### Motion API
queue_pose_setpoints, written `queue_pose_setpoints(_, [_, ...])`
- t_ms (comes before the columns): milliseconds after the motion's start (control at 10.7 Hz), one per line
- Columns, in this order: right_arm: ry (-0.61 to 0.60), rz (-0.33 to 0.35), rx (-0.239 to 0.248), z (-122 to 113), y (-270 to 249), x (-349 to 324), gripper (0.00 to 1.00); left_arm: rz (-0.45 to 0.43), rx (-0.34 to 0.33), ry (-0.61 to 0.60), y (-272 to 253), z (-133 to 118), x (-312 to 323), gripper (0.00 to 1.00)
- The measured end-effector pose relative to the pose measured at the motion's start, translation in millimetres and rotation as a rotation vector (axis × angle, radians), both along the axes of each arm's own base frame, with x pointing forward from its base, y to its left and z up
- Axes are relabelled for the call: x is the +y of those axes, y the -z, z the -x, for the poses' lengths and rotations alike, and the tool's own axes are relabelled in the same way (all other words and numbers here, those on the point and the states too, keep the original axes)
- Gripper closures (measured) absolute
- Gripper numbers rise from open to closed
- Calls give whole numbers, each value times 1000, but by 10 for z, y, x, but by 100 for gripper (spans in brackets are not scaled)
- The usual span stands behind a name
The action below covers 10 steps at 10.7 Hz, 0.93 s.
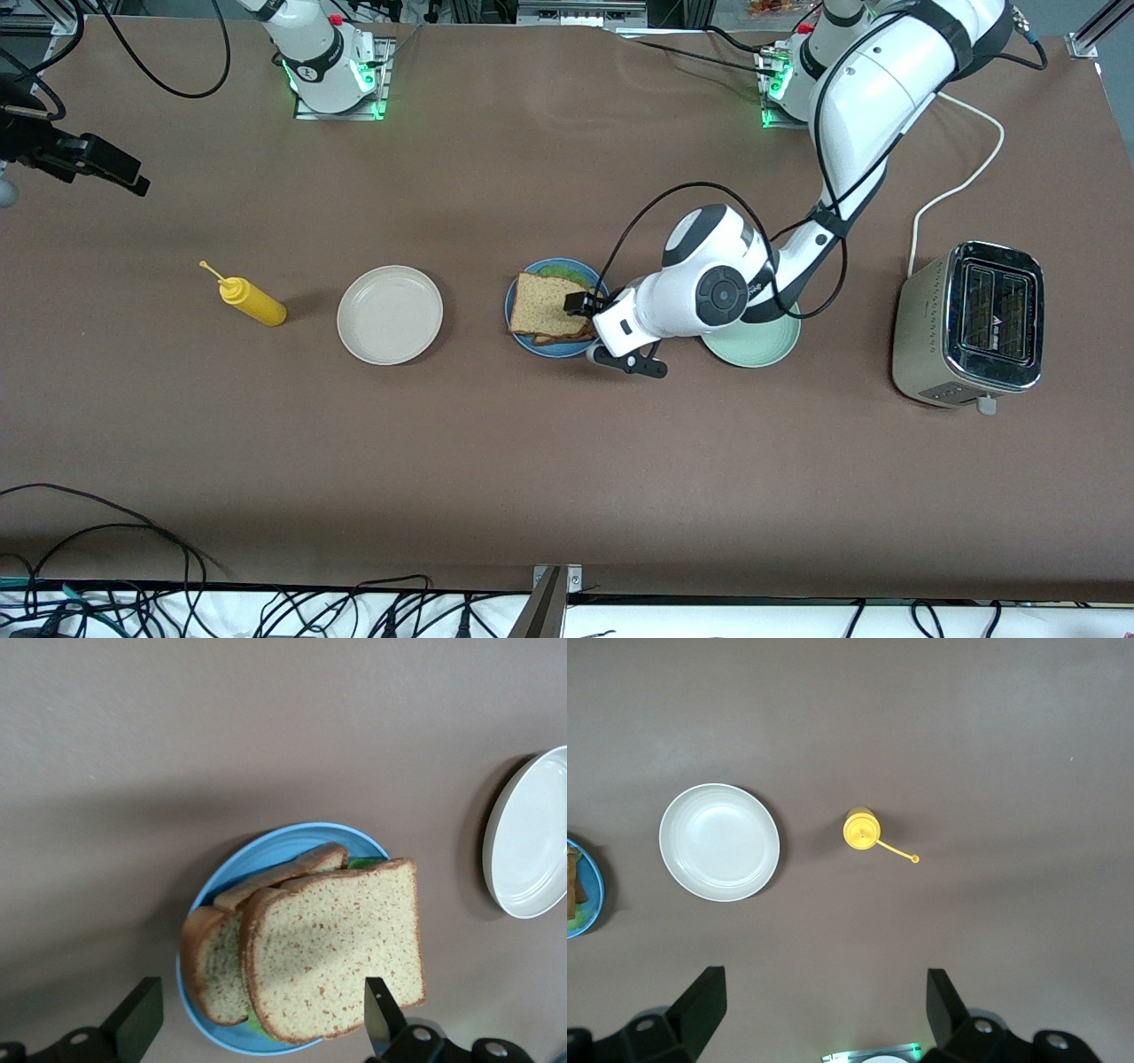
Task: Make sandwich in blue plate with both arms
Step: 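Open the left gripper and raise it away from the sandwich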
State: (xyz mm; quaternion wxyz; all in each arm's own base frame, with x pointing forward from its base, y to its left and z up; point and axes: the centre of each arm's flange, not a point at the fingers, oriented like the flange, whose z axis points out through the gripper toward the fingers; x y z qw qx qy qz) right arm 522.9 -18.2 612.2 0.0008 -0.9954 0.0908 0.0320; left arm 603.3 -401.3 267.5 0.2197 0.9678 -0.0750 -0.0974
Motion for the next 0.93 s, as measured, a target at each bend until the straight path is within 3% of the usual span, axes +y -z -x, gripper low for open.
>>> queue_pose_setpoints(373, [0, 0, 0, 0, 1, 1, 0, -34, -27, 1, -523, -137, 266, 0])
queue_pose_setpoints(932, [-2, 0, 1, -2, 3, 11, 0, -196, -42, 3, -1509, -94, 864, 0])
